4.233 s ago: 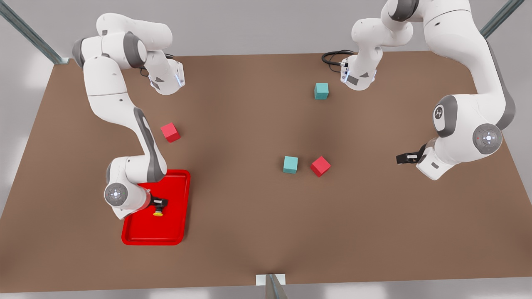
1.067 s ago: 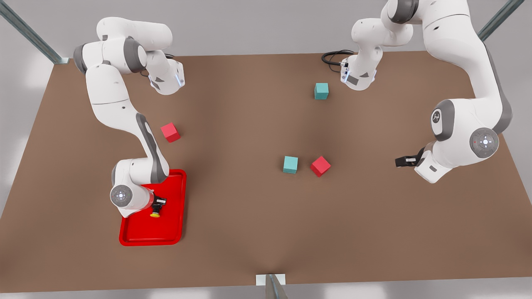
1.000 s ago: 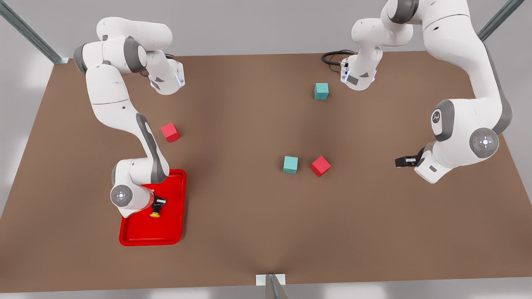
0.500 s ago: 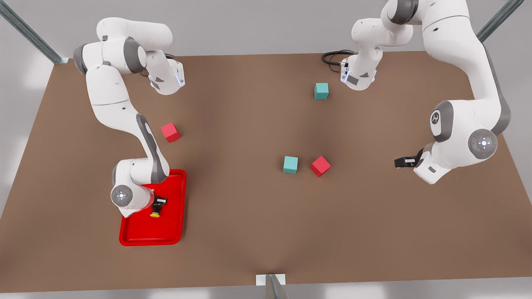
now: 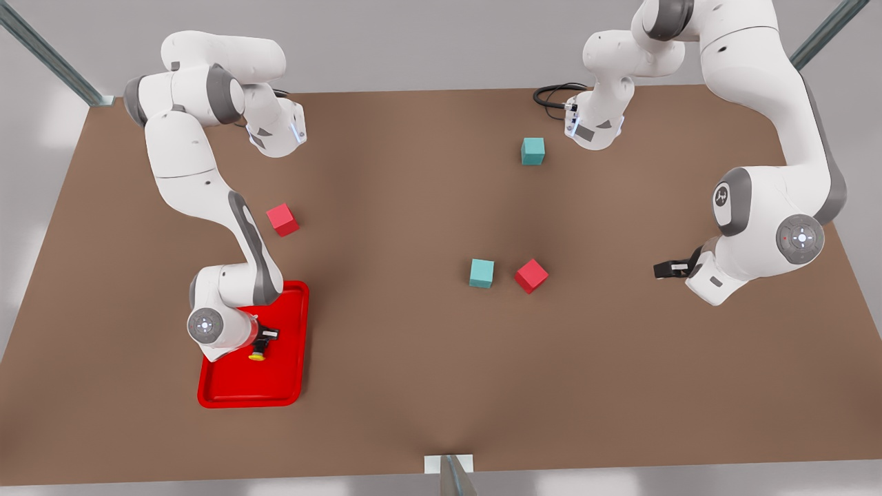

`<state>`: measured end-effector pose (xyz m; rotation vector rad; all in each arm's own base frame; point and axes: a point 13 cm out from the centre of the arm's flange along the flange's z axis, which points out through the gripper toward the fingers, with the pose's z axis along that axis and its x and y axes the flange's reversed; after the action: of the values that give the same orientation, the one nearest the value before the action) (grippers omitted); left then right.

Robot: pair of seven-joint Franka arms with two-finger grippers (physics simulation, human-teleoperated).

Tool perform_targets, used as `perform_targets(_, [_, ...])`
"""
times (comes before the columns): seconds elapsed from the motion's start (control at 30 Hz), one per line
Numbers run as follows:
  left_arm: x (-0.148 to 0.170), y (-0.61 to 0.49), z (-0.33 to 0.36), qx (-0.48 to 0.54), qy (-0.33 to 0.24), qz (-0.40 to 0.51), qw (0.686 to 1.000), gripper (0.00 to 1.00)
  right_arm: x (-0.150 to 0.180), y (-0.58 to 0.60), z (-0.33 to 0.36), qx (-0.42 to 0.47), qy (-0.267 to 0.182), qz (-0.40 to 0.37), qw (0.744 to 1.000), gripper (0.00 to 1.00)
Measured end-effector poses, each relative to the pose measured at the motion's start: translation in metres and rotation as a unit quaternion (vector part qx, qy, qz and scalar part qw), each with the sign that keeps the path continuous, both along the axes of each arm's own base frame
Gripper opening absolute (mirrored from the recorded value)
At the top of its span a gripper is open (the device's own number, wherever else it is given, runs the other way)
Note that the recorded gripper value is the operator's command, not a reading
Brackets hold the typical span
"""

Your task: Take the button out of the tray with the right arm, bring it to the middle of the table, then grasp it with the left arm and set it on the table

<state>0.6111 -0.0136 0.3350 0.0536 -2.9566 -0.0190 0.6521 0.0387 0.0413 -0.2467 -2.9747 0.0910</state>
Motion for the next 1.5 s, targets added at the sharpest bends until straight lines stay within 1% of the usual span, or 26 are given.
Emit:
perform_targets(0.03, [0.000,0.000,0.000,0.000,0.000,0.000,1.000,1.00,0.001,0.000,0.000,0.001,-0.001,0.001,1.000,0.41])
perform_targets(0.3, [0.000,0.000,0.000,0.000,0.000,0.000,1.000,1.00,0.008,0.022,0.015,0.005,-0.014,0.023,1.000,0.41])
perform_targets(0.4, [0.000,0.000,0.000,0.000,0.000,0.000,1.000,1.00,0.019,0.079,0.055,0.010,-0.043,0.066,0.997,0.41])
perform_targets(0.47, [0.000,0.000,0.000,0.000,0.000,0.000,1.000,1.00,0.023,0.159,0.097,0.018,-0.077,0.122,0.989,0.42])
perform_targets(0.5, [0.000,0.000,0.000,0.000,0.000,0.000,1.000,1.00,0.020,0.212,0.117,0.024,-0.092,0.157,0.983,0.42])
perform_targets(0.57, [0.000,0.000,0.000,0.000,0.000,0.000,1.000,1.00,-0.003,0.297,0.134,0.038,-0.103,0.204,0.973,0.42])
perform_targets(0.63, [0.000,0.000,0.000,0.000,0.000,0.000,1.000,1.00,-0.033,0.376,0.121,0.049,-0.099,0.233,0.966,0.42])
perform_targets(0.7, [0.000,-0.001,0.000,0.000,0.000,-0.001,1.000,1.00,-0.061,0.441,0.103,0.057,-0.098,0.245,0.963,0.42])
perform_targets(0.73, [0.000,-0.001,0.000,0.000,0.000,-0.001,1.000,1.00,-0.072,0.460,0.097,0.060,-0.096,0.242,0.964,0.42])
perform_targets(0.8, [0.000,-0.001,0.000,0.000,0.000,-0.001,1.000,1.00,-0.082,0.476,0.086,0.062,-0.092,0.222,0.969,0.42])
perform_targets(0.93, [0.000,-0.001,0.000,0.000,0.000,-0.001,1.000,1.00,-0.084,0.477,0.072,0.059,-0.085,0.174,0.979,0.42])
perform_targets(1.1, [0.000,-0.001,-0.003,0.000,0.002,-0.001,1.000,1.00,-0.087,0.479,0.054,0.056,-0.083,0.130,0.986,0.42])
perform_targets(1.23, [0.001,-0.001,-0.004,0.000,0.002,-0.001,1.000,1.00,-0.101,0.491,0.028,0.055,-0.080,0.109,0.989,0.42])
perform_targets(1.4, [0.001,-0.001,-0.004,0.000,0.001,-0.001,1.000,1.00,-0.092,0.486,0.017,0.055,-0.088,0.072,0.992,0.42])
perform_targets(1.43, [0.001,-0.001,-0.004,0.000,0.001,-0.001,1.000,1.00,-0.092,0.486,0.016,0.055,-0.089,0.067,0.992,0.59])
perform_targets(1.47, [0.001,-0.001,-0.004,0.000,0.001,-0.001,1.000,1.00,-0.092,0.485,0.013,0.054,-0.090,0.062,0.993,1.00])
perform_targets(1.5, [0.001,-0.001,-0.004,0.000,0.001,-0.001,1.000,1.00,-0.092,0.485,0.009,0.053,-0.091,0.057,0.993,1.00])
